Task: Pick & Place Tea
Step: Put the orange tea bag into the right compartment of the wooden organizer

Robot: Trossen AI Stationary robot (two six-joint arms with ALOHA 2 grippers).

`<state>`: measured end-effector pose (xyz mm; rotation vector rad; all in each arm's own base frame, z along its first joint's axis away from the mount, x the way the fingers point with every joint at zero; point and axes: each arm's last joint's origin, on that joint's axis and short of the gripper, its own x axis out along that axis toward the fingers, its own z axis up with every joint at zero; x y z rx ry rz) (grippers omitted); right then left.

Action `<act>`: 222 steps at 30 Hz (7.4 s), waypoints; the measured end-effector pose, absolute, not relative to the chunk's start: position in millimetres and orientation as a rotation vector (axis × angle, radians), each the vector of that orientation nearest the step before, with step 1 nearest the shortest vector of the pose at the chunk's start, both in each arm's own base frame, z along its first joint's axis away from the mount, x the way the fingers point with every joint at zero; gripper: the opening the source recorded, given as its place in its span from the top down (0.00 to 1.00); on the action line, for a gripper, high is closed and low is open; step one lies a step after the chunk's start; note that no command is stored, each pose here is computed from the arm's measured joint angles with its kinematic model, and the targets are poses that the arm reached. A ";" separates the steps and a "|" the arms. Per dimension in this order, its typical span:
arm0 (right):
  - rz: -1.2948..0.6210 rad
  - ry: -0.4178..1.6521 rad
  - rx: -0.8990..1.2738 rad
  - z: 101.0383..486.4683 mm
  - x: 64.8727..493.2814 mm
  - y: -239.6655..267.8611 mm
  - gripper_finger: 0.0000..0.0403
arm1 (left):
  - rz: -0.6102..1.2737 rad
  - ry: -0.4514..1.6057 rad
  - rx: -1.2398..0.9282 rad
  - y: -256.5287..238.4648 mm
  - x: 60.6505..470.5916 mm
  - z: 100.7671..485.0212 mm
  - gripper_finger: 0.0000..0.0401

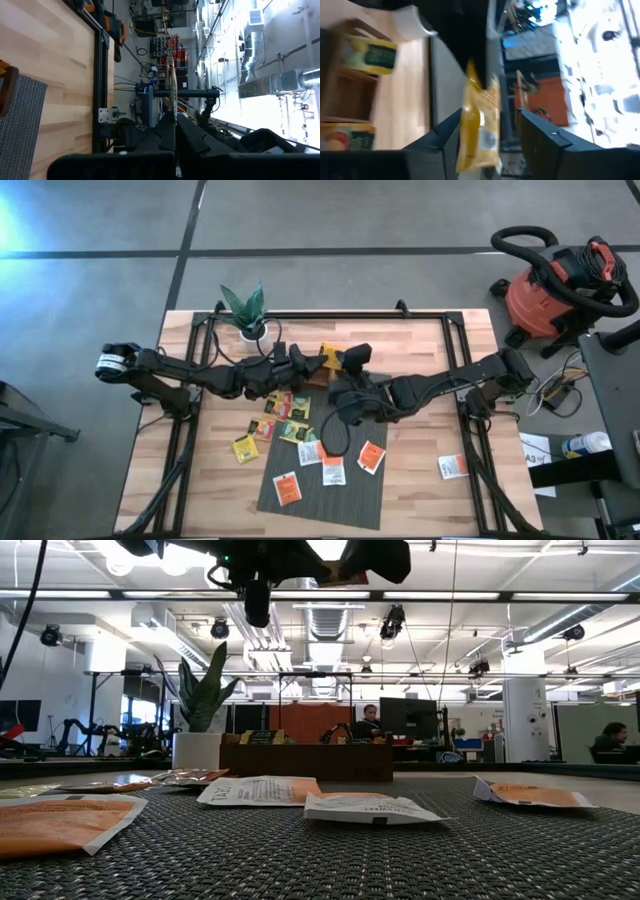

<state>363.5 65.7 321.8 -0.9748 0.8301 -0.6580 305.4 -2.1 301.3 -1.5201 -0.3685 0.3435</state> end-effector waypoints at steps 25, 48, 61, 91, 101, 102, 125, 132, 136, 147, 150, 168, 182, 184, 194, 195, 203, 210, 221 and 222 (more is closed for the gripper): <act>-0.659 0.835 -0.911 319.5 366.6 51.7 0.82 | 0.363 -0.363 -1.457 1.6 305.5 301.1 1.00; -0.775 0.779 -0.406 309.6 347.4 50.1 0.96 | 0.446 -0.281 -1.130 9.0 301.2 302.1 0.72; -0.593 0.540 0.203 336.0 323.3 46.3 0.97 | 0.308 0.059 -0.635 10.6 286.6 302.2 0.71; -0.237 -0.348 0.897 254.9 264.6 30.5 0.97 | 0.003 -0.233 -0.915 2.5 292.9 288.4 0.71; -0.216 -0.419 0.903 265.0 270.9 31.1 0.97 | -0.021 -0.283 -0.902 2.5 298.3 285.0 0.71; -0.216 -0.419 0.904 264.9 270.9 31.0 0.97 | -0.020 -0.282 -0.901 2.5 298.5 285.0 0.71; -0.203 -0.434 0.906 266.3 270.4 30.7 0.97 | -0.030 -0.289 -0.788 2.9 329.6 295.5 0.77; -0.201 -0.438 0.911 266.7 270.2 30.7 0.94 | -0.023 -0.291 -0.764 3.9 330.5 297.7 0.97; -0.202 -0.437 0.907 266.6 270.3 30.7 0.93 | -0.016 -0.293 -0.758 4.6 330.4 297.7 0.99; -0.264 -0.236 0.841 264.9 259.5 29.3 0.92 | 0.014 -0.224 -0.732 4.8 331.9 290.9 1.00; -0.305 -0.119 0.794 265.1 247.2 27.6 0.88 | 0.028 -0.165 -0.713 4.5 332.1 286.3 1.00; -0.225 0.507 0.495 311.5 217.8 19.4 0.64 | -0.040 0.041 -0.556 -0.1 336.9 264.3 1.00; -0.073 0.948 0.248 365.2 284.8 -17.0 0.67 | -0.011 0.169 -0.475 0.0 342.3 242.0 1.00; -0.032 0.977 0.264 363.8 294.4 -24.2 0.67 | -0.013 0.170 -0.462 -0.1 342.2 242.0 1.00; 0.102 1.135 0.217 353.2 333.9 -32.0 0.65 | -0.018 0.168 -0.399 -0.1 342.2 242.2 1.00; 0.109 1.149 0.211 353.1 335.7 -32.2 0.65 | -0.019 0.168 -0.394 -0.1 342.2 242.2 1.00; 0.135 1.193 0.184 352.0 345.0 -33.9 0.71 | -0.024 0.167 -0.335 -0.1 342.1 242.4 1.00; 0.142 1.215 0.180 350.7 346.4 -34.3 0.83 | -0.025 0.160 -0.287 0.2 342.2 242.9 1.00; 0.140 1.233 0.160 346.7 345.8 -34.6 0.96 | 0.064 0.142 -0.268 3.0 342.2 243.5 1.00; 0.137 1.231 0.147 346.8 346.0 -34.9 0.97 | 0.079 0.142 -0.269 3.4 342.1 243.3 0.99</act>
